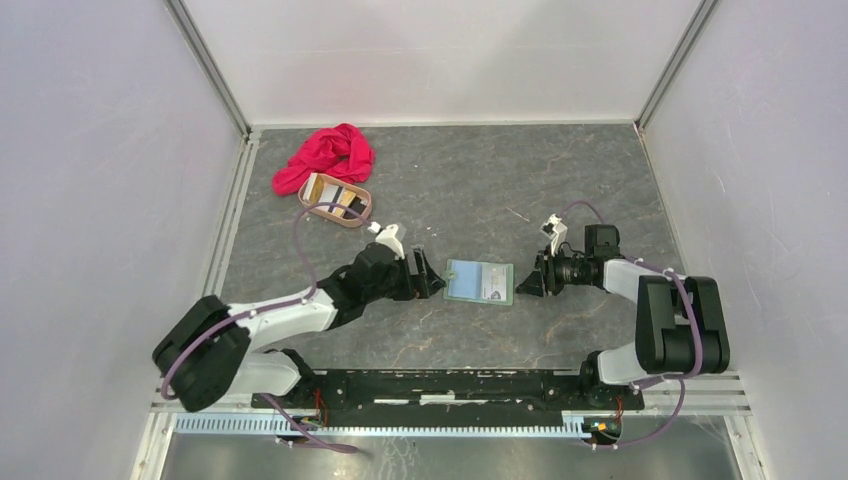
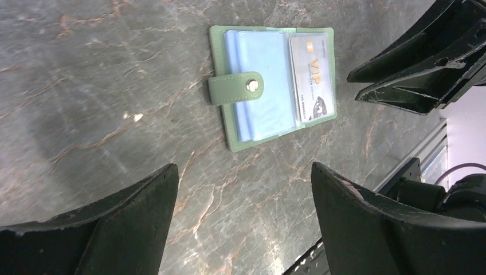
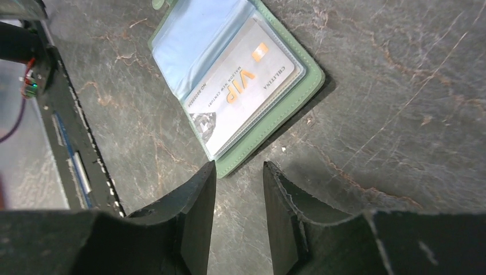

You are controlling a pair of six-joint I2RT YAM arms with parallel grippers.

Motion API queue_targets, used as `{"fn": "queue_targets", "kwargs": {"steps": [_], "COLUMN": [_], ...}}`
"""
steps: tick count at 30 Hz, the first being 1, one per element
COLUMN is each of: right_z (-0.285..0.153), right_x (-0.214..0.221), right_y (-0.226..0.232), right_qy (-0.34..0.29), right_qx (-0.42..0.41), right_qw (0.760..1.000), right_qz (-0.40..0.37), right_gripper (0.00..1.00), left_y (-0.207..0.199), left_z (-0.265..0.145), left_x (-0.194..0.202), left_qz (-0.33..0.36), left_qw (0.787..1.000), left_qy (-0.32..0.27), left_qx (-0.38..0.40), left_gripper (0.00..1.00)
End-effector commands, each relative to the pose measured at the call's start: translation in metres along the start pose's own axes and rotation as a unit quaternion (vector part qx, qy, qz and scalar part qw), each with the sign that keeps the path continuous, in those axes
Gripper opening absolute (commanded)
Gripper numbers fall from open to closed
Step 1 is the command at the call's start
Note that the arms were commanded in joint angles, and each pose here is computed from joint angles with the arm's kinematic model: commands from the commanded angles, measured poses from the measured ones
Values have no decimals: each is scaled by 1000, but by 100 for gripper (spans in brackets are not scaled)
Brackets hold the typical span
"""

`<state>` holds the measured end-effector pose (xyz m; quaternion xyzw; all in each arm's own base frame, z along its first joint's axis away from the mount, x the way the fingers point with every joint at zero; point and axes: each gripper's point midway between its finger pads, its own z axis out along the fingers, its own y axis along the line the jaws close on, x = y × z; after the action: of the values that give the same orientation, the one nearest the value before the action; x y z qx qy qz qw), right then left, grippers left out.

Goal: Put the credit cards into the card holder
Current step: Close the card holder at the center of the board.

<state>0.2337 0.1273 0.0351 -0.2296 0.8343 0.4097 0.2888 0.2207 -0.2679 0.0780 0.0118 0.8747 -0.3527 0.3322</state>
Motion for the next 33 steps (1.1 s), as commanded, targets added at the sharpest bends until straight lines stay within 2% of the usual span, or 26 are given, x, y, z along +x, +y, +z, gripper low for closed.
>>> {"fn": "queue_targets", "kwargs": {"steps": [1, 4, 10, 15, 24, 27, 33], "right_z": [4, 6, 8, 12, 17, 20, 21], "right_x": [-16, -15, -15, -15, -22, -24, -18], "right_y": [1, -2, -9, -11, -21, -26, -29], "right_qy": [-20, -22, -25, -23, -24, -18, -6], "right_qx": [-22, -18, 1, 2, 2, -3, 2], "right_qw": [999, 998, 995, 988, 987, 987, 987], "right_qz": [34, 59, 100, 151, 156, 161, 163], "right_gripper": [41, 43, 46, 47, 43, 39, 38], "left_y": [-13, -14, 3, 4, 9, 13, 15], "left_z": [19, 32, 50, 62, 80, 81, 84], "left_x": [-5, 1, 0, -2, 3, 4, 1], "left_qz": [8, 28, 54, 61, 77, 84, 94], "left_qw": [1000, 999, 995, 992, 988, 985, 983], "left_qy": [0, 12, 19, 20, 45, 50, 49], "left_qx": [-6, -10, -85, -109, -130, -140, -149], "left_gripper": [90, 90, 89, 89, 77, 75, 69]}}
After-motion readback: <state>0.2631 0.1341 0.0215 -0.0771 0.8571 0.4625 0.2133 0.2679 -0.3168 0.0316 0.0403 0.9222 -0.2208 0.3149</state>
